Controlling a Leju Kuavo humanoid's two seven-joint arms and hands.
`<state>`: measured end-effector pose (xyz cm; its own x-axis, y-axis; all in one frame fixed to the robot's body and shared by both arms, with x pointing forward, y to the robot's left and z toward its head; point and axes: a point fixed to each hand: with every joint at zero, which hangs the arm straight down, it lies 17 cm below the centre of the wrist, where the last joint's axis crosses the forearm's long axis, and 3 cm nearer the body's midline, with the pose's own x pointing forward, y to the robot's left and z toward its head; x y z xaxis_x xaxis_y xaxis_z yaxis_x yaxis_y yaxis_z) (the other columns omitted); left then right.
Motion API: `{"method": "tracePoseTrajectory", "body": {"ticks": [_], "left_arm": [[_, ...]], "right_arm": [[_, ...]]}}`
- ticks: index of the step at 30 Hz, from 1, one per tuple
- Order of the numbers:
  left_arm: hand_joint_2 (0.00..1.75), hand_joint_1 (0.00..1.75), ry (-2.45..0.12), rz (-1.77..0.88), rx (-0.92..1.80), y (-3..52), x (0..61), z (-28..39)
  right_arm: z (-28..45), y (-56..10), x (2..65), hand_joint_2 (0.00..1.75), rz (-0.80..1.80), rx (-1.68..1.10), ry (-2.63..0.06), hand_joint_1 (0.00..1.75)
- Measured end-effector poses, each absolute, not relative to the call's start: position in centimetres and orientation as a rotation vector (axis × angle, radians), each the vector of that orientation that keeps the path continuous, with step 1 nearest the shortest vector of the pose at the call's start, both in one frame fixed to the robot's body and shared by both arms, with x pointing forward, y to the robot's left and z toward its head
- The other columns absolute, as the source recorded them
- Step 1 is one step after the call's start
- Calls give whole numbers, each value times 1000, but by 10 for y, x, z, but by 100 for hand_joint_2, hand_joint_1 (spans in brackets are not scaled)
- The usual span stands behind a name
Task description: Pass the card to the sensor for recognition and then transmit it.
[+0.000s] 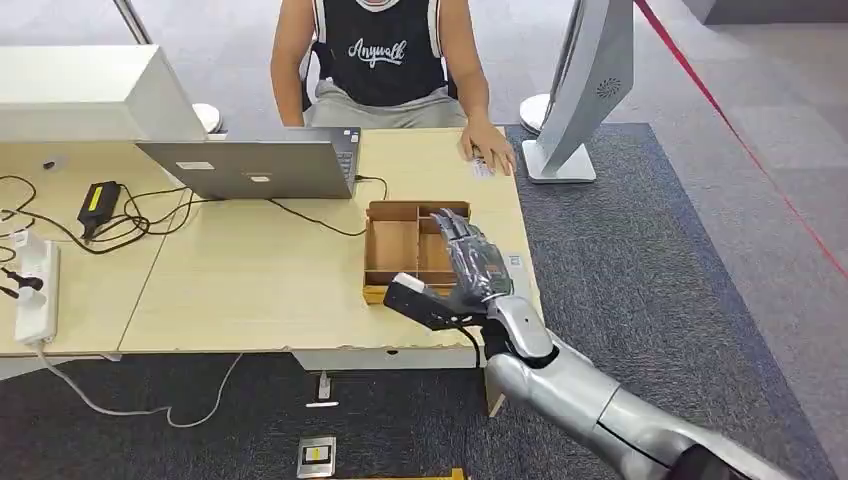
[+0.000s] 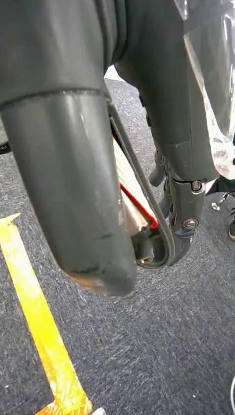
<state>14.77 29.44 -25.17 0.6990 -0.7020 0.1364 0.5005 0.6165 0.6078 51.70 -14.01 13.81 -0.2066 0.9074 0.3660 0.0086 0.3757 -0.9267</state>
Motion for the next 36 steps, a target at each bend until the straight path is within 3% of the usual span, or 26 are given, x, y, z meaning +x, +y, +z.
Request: {"method": "tracePoseTrajectory", "body": {"ticks": [12,22,36], "left_arm": [[0,0,-374,-704,572,296,147,-252],[0,0,-356,-689,575,297,144,-253],[0,0,-361,-685,572,295,146,-252]], "right_arm": [[112,-124,500,175,1150,-823,-1502,0],[111,-145,504,175,1200,-1058,-1434,0],[104,-156,510,175,1188,-1108,-1393,0]]}}
